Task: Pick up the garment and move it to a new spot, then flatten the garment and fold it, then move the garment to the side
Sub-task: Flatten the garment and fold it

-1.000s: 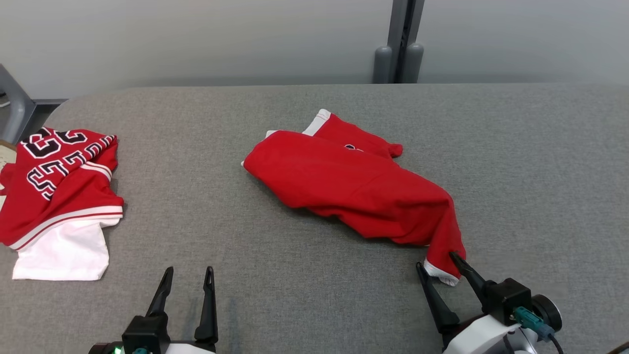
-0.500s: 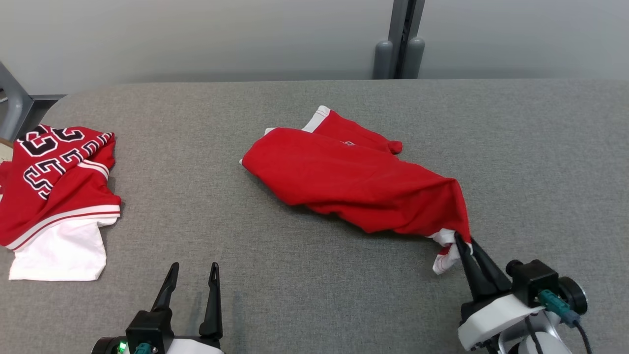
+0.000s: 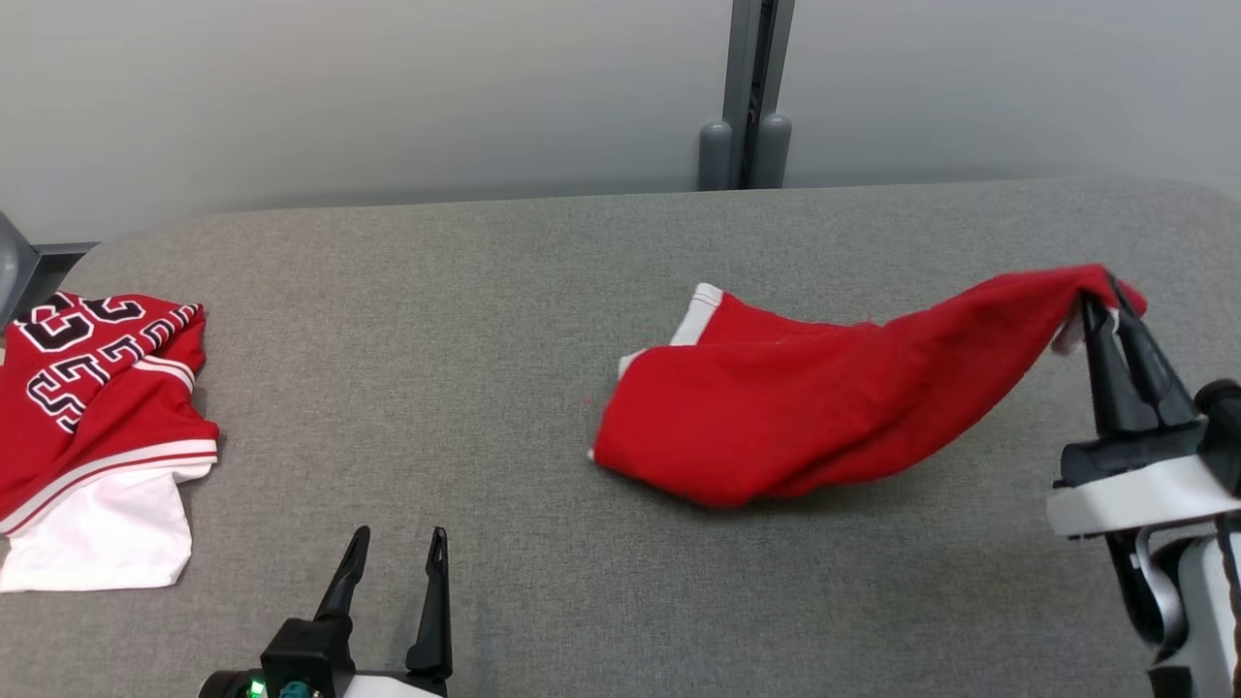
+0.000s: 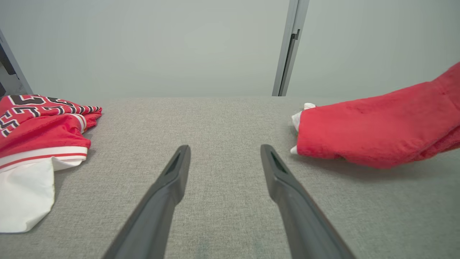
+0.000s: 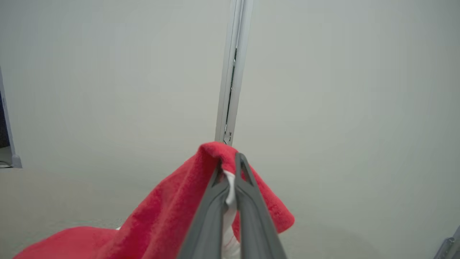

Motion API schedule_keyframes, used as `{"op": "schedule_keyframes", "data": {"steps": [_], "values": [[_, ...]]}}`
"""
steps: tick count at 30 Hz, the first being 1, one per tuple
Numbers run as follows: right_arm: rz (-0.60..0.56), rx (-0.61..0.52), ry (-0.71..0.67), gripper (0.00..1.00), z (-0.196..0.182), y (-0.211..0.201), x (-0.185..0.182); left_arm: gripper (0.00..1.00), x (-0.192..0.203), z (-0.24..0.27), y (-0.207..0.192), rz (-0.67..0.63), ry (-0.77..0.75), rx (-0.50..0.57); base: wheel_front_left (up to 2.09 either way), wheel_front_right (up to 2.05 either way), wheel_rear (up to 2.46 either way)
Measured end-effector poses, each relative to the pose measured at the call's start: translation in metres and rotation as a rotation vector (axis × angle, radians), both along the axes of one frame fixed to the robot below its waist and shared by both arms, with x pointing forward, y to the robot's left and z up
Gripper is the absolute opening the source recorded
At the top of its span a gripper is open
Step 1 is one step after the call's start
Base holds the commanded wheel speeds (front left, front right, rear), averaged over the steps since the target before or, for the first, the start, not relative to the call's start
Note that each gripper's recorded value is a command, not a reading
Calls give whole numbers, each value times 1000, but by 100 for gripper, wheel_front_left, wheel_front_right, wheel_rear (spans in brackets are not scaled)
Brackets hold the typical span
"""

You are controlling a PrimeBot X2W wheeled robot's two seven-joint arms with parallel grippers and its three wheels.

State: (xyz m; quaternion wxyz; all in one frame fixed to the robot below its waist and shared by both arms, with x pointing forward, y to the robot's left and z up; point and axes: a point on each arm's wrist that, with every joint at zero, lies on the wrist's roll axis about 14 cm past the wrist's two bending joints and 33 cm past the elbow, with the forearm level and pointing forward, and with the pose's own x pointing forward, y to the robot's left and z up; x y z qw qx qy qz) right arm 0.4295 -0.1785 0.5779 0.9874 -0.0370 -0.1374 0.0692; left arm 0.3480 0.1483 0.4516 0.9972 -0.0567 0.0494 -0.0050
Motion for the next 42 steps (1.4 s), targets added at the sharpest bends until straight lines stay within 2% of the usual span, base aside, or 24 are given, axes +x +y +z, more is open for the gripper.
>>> {"op": "schedule_keyframes", "data": {"steps": [4, 8, 11, 15, 16, 17, 18, 19, 20, 22, 26, 31, 36, 42], "values": [[40, -63, -117, 0, 42, 7, 10, 100, -1, -1, -3, -7, 4, -12, 0, 0, 0], [170, -130, -218, 0, 75, 50, 19, 100, -4, -2, -4, -3, 12, -29, 0, 0, 0], [322, -168, -208, 0, 68, 102, 18, 100, -6, -4, -2, 9, 19, -36, 0, 0, 0], [530, -175, -112, 0, 30, 172, 7, 100, -11, -9, 5, 34, 36, -39, 0, 0, 0], [586, -175, -76, 5, 16, 190, 1, 100, -12, -10, 6, 40, 40, -40, 0, 0, 0], [638, -175, -36, 26, 2, 206, -5, 100, -13, -11, 8, 47, 43, -39, 0, 0, 0], [693, -169, 9, 71, -13, 223, -14, 100, -14, -12, 10, 53, 46, -37, 0, 0, 0], [748, -174, 53, 96, -29, 239, -25, 100, -14, -12, 12, 58, 49, -37, 0, 0, 0], [791, -172, 87, 100, -40, 251, -33, 100, -14, -13, 14, 65, 52, -36, 0, 0, 0], [865, -160, 135, 100, -54, 271, -49, 100, -14, -15, 16, 74, 57, -37, 0, 0, 0], [920, -131, 175, 100, -62, 287, -60, 100, -13, -17, 19, 85, 67, -36, 0, 0, 0], [938, -105, 180, 100, -59, 292, -64, 100, -4, -14, 17, 76, 53, -33, 0, 0, 0], [824, -81, 176, 100, -54, 263, -39, 100, 2, -12, 10, 52, 45, -33, 0, 0, 0], [576, -18, 211, 100, -61, 191, -11, 100, 11, -7, 3, 27, 26, -25, 0, 0, 0]]}}
